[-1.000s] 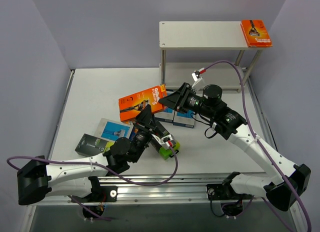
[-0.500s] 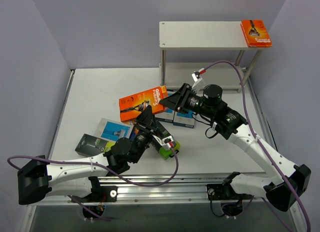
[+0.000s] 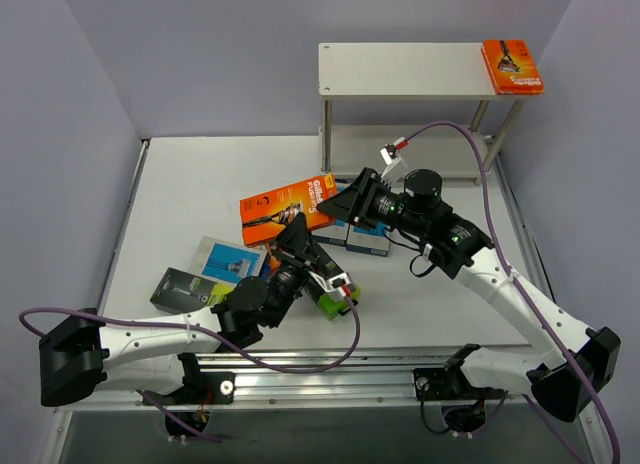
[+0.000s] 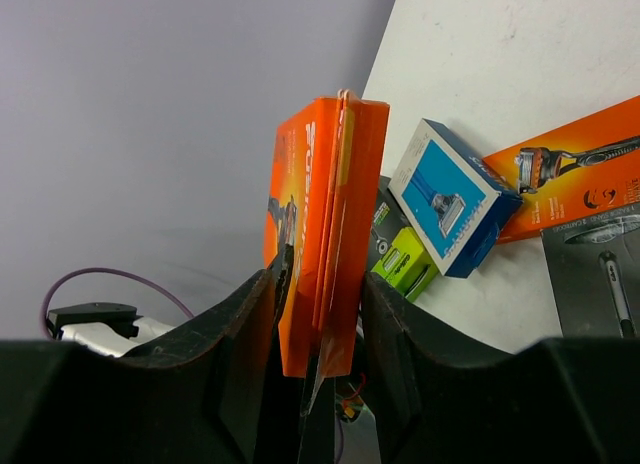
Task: Place and organize the shaving razors onto the shelf
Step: Pass the shaving razor from the left arm to the right
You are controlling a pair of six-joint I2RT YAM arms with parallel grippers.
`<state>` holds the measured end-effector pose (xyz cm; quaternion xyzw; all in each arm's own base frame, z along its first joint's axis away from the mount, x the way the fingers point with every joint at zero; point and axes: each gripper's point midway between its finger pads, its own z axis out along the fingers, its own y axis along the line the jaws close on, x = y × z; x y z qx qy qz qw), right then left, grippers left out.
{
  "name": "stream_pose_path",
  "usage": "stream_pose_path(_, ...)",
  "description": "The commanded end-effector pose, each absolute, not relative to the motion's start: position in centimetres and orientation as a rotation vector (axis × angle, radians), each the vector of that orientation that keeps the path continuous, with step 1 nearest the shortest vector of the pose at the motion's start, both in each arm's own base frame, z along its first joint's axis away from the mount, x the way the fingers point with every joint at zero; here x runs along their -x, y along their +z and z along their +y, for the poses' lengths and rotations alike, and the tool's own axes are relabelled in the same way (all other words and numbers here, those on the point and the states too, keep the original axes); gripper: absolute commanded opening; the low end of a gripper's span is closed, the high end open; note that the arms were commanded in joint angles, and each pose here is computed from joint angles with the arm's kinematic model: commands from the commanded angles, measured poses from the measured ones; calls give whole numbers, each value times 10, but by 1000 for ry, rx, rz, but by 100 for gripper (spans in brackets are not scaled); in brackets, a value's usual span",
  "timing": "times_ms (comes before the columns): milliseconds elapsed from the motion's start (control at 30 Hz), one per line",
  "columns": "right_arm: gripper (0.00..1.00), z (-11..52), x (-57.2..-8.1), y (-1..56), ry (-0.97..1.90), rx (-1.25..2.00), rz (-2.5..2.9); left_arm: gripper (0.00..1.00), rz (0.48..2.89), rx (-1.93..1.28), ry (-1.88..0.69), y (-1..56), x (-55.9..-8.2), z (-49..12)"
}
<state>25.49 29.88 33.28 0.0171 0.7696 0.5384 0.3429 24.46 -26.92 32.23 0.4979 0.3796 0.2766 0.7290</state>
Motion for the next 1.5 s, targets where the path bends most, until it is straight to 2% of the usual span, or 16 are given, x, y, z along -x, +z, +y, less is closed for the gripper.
stream_pose_path(0,36,302,-255,340,1419,4,1967,2,815,-1016,582,342,-239,-268)
stream_pose_path(267,35,307,-253,338,1446,33,1982,2,811,-1012,575,343,-238,-268)
stream_pose_path(333,30,308,-252,336,1450,37,1987,2,810,-1015,575,343,-237,-269)
stream_pose_path(567,0,306,-252,342,1448,29,1965,3,823,-1013,552,338,-236,-267)
stream_pose_path(600,0,306,-252,343,1448,27,1961,10,823,-1016,546,337,-236,-267)
stream_pose_path(633,0,305,-252,343,1444,25,1960,28,818,-1008,529,339,-234,-266)
stream_pose_path(700,0,304,-252,347,1444,17,1948,43,826,-1004,506,336,-233,-264)
stream_pose_path(733,0,303,-253,348,1439,9,1943,58,834,-1000,503,336,-232,-262)
stream_pose_path(833,0,300,-256,350,1427,-22,1935,74,854,-969,478,339,-232,-256)
stream_pose_path(1133,0,292,-278,364,1379,-138,1883,95,890,-921,393,343,-226,-245)
stream_pose_path(1267,0,283,-294,369,1346,-207,1855,97,913,-884,352,348,-224,-238)
stream_pose_path(1467,0,245,-339,401,1279,-364,1719,94,1004,-785,237,357,-223,-226)
